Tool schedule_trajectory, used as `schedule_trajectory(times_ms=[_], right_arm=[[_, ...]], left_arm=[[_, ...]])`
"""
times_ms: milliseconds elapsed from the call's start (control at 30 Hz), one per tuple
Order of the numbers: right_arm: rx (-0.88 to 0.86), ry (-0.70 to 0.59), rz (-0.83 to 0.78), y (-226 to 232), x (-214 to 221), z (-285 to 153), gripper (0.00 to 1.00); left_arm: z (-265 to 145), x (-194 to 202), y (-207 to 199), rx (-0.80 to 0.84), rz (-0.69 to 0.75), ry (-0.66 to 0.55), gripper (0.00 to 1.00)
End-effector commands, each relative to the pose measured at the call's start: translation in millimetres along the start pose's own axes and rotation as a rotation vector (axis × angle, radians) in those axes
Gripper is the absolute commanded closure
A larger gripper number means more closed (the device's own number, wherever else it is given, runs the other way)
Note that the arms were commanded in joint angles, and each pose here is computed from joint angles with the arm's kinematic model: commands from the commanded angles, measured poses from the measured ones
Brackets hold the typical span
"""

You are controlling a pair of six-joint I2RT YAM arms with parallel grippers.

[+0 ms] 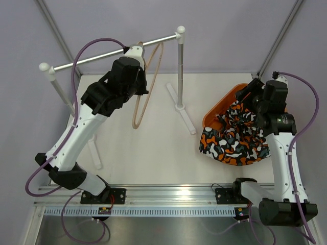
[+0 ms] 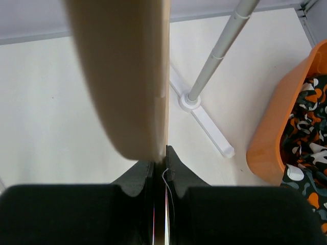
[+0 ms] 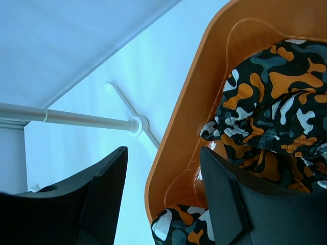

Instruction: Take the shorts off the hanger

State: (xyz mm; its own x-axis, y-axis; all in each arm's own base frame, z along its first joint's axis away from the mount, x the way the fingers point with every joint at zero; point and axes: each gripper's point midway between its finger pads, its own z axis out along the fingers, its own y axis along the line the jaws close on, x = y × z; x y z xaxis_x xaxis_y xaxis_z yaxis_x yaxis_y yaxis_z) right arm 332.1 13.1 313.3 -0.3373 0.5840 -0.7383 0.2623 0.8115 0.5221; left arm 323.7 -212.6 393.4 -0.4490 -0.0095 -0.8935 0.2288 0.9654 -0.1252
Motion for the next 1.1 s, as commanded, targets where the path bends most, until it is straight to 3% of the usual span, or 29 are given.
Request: schedule_trajectory(times_ms=[0,467,933,1067], right_arm=[[-0.058,-0.028,-0.026,13.8,-11.5,-20.2,0.33],[-0.094,-0.027,-0.033,15.0,-3.4,-36.3,0.34],[-0.068,-0.039,-0.064,0.4,8.3,-57.5,0.34],[-0.067,-0.027,-0.068,-1.2,12.2,-58.0,0.34]], left_arm=[[-7.4,-36.8,8.2,0.008,-0.054,-0.098,1.0],[22.2,-40.0,37.0,-0.02,-0.112,-0.063,1.0],[47.0,-11.6,42.5,-0.03,-0.116,0.016,1.0],[42.5,-9.2,45.6,-0.033,-0.114,0.005,0.81]])
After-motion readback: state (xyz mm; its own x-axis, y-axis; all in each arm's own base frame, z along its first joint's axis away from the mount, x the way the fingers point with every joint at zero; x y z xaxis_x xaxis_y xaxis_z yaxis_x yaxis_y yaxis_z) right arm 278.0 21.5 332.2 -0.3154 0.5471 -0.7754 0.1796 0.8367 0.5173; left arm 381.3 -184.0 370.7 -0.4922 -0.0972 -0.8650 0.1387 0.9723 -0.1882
